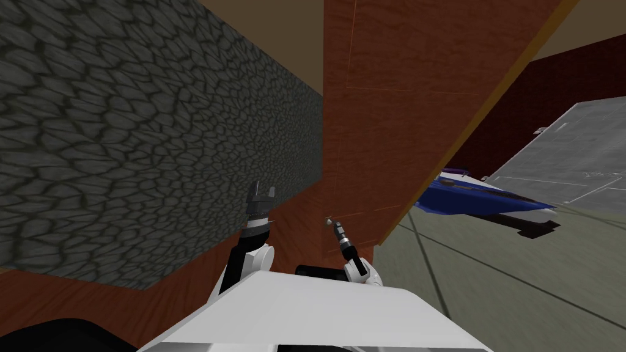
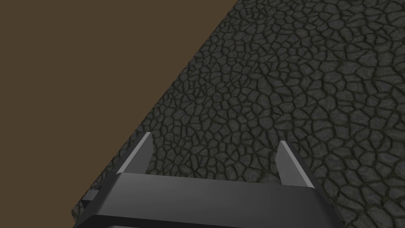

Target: Push the door open

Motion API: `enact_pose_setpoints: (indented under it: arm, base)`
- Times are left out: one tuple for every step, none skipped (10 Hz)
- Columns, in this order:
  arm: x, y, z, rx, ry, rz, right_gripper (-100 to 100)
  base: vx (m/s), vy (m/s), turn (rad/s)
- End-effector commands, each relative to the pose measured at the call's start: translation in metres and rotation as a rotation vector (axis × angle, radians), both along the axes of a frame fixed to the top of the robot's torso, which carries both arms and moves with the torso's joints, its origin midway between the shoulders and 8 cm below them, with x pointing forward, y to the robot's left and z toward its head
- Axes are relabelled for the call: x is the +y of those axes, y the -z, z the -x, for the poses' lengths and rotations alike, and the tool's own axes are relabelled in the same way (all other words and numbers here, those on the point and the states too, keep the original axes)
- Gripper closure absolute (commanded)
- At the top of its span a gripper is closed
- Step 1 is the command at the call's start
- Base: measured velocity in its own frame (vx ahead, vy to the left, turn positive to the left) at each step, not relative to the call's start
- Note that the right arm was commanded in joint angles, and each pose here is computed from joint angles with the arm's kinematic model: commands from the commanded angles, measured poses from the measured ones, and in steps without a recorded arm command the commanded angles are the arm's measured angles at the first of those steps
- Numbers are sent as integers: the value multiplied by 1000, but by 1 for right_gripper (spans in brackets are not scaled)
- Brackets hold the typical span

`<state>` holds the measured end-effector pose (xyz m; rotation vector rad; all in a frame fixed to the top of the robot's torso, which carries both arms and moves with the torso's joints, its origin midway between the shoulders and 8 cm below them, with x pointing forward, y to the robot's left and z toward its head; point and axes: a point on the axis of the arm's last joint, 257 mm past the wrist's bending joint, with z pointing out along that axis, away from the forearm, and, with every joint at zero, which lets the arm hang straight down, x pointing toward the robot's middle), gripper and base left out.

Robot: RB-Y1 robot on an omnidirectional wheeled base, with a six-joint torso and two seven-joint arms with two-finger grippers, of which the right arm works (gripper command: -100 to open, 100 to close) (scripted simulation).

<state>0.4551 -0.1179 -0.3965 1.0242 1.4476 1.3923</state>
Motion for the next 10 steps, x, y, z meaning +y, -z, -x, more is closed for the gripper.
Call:
enact_pose_setpoints:
  arm:
    - [-1,0,0,0,4,-3,-100]
    - [-1,-1,0,0,5,-4,-100]
    - [-1,-1,0,1,7,-7,-100]
    - [-1,-2,-1,1,9,-11,-100]
    - [0,-2,-1,1,11,-16,-100]
    - [1,-3,-1,1,13,-21,-100]
    - [3,-4,-1,2,16,-30,-100]
    - [6,-5,-1,2,17,-37,-100]
    - [4,-3,-1,2,16,-32,-100]
    - [0,-3,0,0,21,-27,-100]
  base:
    - [-61,27,-78]
    - [-165,-5,-35]
    - [-167,48,-41]
    - [-197,18,-62]
    - [-244,-5,-48]
    - [-247,6,-53]
    - [-213,32,-52]
    - [-195,33,-64]
    - [-89,12,-14]
    - [109,53,34]
